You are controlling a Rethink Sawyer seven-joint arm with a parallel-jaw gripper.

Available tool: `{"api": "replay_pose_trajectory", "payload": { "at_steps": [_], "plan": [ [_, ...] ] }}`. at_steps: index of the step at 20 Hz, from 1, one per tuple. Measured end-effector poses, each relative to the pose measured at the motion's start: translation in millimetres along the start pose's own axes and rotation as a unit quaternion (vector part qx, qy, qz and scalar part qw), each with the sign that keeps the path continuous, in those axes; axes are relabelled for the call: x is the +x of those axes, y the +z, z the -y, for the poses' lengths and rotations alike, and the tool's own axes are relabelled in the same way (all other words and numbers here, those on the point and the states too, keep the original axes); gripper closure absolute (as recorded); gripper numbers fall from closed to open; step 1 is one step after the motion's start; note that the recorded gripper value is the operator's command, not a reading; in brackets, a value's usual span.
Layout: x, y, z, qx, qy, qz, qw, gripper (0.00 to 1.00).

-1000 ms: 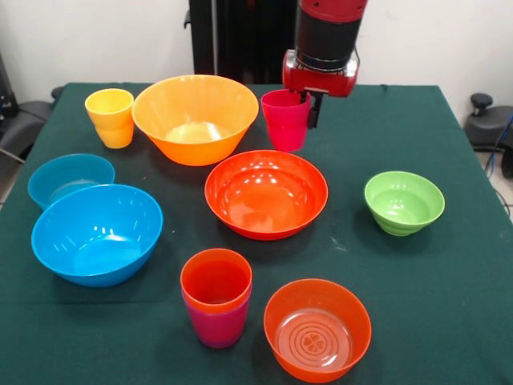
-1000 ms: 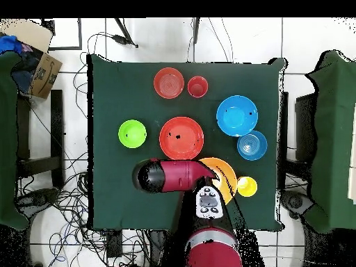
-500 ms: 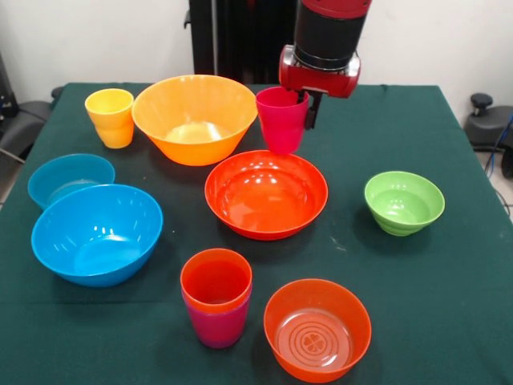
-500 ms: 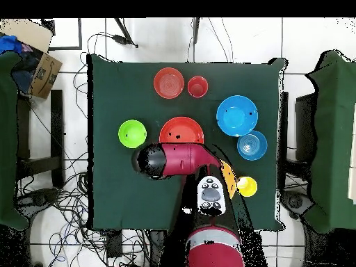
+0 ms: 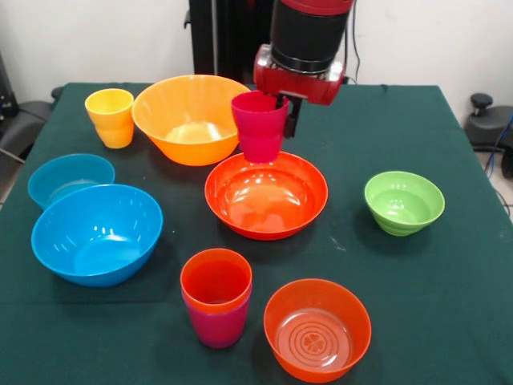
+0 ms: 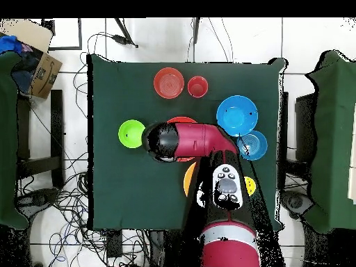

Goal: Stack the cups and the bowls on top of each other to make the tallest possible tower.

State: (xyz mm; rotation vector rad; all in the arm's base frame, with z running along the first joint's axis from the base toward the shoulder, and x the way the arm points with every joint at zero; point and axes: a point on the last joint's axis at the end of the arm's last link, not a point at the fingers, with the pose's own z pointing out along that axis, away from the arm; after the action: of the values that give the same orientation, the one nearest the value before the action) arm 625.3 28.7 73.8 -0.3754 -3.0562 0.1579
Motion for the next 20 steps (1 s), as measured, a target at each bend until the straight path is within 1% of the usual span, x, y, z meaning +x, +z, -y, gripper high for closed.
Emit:
{"api": "replay_pose_trajectory", "payload": {
  "at_steps": [1, 4, 5, 6, 7, 8, 10, 11, 12, 13, 14, 16, 20],
  "plan": [
    [-10.7, -1, 3, -0.001, 0.004, 0.008, 1.0, 1.0],
    [-25.4, -2, 7, -0.002, 0.009, 0.019, 0.9998, 1.0],
    [-39.1, -2, 11, -0.004, 0.013, 0.028, 0.9995, 1.0],
    [-45.7, -1, 12, -0.005, 0.014, 0.032, 0.9994, 1.0],
    [-48.3, -1, 12, -0.005, 0.015, 0.034, 0.9993, 1.0],
    [-58.0, 1, 13, -0.006, 0.017, 0.04, 0.999, 1.0],
    [-64.8, 2, 14, -0.008, 0.019, 0.044, 0.9988, 1.0],
    [-74.0, 4, 14, -0.009, 0.02, 0.05, 0.9985, 1.0],
    [-78.8, 6, 14, -0.01, 0.021, 0.053, 0.9983, 1.0],
    [-79.7, 6, 14, -0.01, 0.021, 0.054, 0.9983, 1.0],
    [-87.6, 10, 13, -0.011, 0.022, 0.058, 0.998, 1.0],
    [-93.1, 13, 12, -0.012, 0.022, 0.061, 0.9979, 1.0],
    [-98.2, 19, 11, -0.012, 0.021, 0.062, 0.9978, 1.0]
  ]
}}
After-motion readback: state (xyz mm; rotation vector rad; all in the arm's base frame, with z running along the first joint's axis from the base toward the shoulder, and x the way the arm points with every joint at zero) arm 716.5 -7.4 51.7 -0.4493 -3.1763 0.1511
